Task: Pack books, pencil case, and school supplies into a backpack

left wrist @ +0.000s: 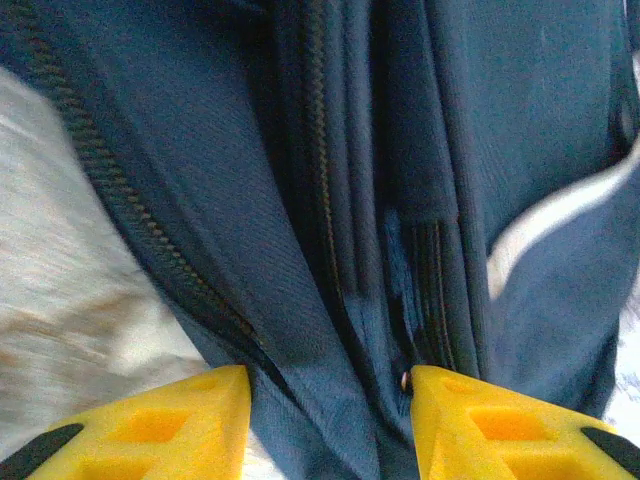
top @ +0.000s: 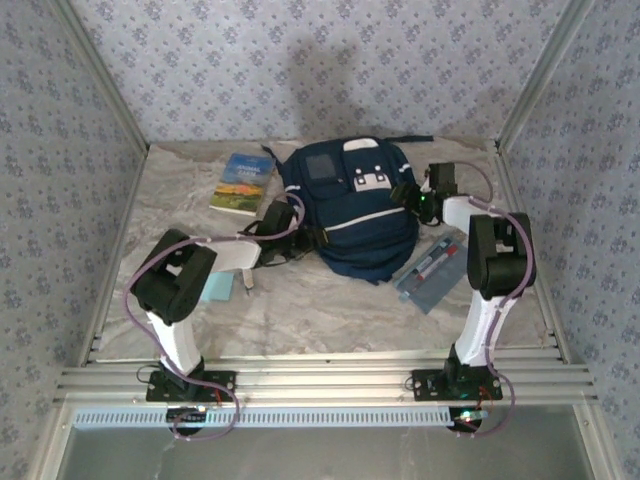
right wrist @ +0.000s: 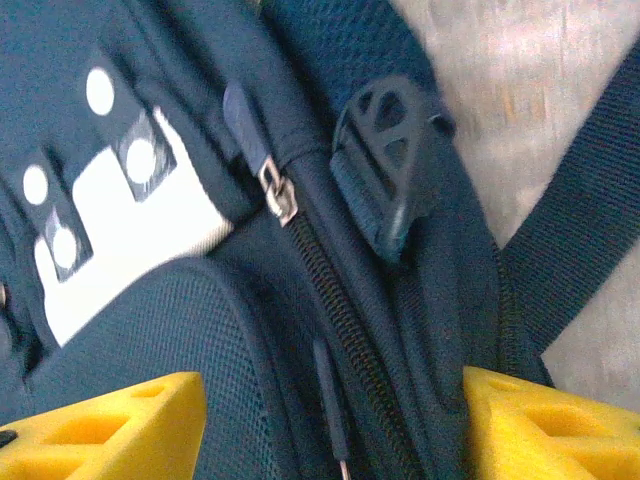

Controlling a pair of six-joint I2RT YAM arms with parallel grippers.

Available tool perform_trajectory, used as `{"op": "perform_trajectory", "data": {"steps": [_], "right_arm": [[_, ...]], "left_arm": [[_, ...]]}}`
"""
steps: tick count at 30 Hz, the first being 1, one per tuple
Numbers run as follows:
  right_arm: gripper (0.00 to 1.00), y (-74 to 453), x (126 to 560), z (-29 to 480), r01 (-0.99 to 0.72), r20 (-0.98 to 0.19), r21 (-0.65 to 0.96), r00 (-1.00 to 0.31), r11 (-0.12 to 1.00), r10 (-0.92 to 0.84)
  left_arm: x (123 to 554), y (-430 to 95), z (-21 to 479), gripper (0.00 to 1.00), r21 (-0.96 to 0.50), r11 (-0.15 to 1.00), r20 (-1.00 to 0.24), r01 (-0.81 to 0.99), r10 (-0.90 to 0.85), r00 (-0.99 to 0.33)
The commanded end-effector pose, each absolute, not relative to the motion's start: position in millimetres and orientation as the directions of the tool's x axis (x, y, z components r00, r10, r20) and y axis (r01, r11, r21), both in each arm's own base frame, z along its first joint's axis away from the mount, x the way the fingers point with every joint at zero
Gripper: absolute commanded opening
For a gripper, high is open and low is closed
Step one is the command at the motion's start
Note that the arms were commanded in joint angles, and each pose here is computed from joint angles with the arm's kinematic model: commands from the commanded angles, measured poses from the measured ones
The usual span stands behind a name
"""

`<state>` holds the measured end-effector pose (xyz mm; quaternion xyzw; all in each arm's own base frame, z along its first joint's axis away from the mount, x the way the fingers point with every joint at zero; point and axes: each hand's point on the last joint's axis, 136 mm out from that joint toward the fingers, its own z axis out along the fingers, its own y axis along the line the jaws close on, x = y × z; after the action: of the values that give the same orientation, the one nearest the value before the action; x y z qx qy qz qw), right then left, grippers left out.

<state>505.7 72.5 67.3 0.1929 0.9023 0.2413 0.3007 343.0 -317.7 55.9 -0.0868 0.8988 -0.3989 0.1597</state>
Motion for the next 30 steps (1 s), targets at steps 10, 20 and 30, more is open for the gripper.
{"op": "perform_trajectory", "data": {"steps": [10,20,30], "right_arm": [[0.78,49.2,527.7,143.5,0.126,-0.554,0.494,-0.717,0.86,0.423],[0.79,91.6,445.1,165.6,0.068,-0.557,0.444,-0.76,0.894,0.335],[0.79,133.2,356.1,127.5,0.161,-0.438,0.482,-0.807,0.861,0.396]], "left_arm": [[366.1,-295.7,133.5,0.85,-0.698,0.71,-0.371,0.096,-0.244,-0.896],[449.5,-196.2,115.6,0.84,-0.643,0.76,-0.432,-0.091,-0.458,-0.777],[516.9,-195.9,70.4,0.81,-0.67,0.728,-0.42,-0.144,-0.531,-0.736]]}}
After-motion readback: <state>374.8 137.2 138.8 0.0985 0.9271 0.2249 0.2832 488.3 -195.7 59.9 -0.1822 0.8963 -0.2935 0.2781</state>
